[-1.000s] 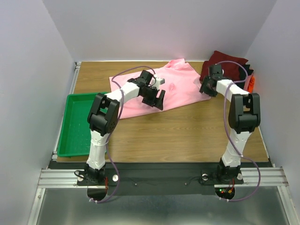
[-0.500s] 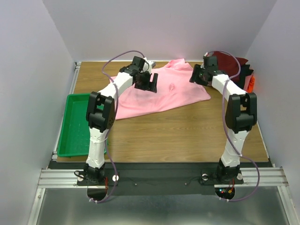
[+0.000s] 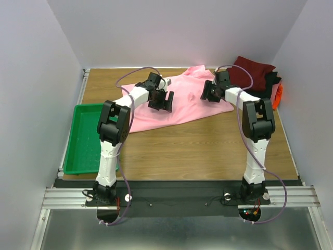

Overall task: Fold and stack the t-shirts
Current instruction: Fold the tshirt

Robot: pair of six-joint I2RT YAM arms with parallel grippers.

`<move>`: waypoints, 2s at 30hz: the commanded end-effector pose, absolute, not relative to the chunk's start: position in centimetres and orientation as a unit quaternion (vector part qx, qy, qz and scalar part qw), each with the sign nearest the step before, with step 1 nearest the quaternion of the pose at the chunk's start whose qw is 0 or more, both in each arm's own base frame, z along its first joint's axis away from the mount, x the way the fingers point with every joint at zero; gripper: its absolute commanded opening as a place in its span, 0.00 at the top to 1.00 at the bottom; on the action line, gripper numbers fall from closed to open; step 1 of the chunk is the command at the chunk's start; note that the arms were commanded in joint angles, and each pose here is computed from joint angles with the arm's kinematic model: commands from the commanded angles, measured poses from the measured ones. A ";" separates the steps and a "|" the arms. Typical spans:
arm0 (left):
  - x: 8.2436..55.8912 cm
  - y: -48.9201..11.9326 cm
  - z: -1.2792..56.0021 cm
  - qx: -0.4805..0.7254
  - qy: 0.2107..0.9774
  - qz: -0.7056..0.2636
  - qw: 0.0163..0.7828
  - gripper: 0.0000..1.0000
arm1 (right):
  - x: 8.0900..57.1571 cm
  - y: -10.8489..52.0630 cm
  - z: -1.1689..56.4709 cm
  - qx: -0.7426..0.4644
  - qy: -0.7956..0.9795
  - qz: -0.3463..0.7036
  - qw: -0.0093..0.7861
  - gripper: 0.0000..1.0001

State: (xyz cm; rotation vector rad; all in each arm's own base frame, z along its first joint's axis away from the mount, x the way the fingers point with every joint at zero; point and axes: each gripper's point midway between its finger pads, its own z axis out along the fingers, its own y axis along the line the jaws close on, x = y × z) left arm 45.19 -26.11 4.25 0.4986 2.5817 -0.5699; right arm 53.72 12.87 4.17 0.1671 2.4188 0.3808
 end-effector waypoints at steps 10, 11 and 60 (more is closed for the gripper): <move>37.2 -23.4 1.6 0.173 0.952 -0.205 0.146 0.13 | 44.5 11.4 2.1 0.103 0.953 0.119 0.258 0.41; 36.8 -23.3 1.6 0.172 0.952 -0.208 0.142 0.12 | 43.5 11.2 1.6 0.105 0.957 0.115 0.246 0.41; 47.8 -18.7 14.2 0.041 0.940 -0.202 0.273 0.10 | 61.8 7.6 10.5 0.100 0.910 0.082 0.394 0.36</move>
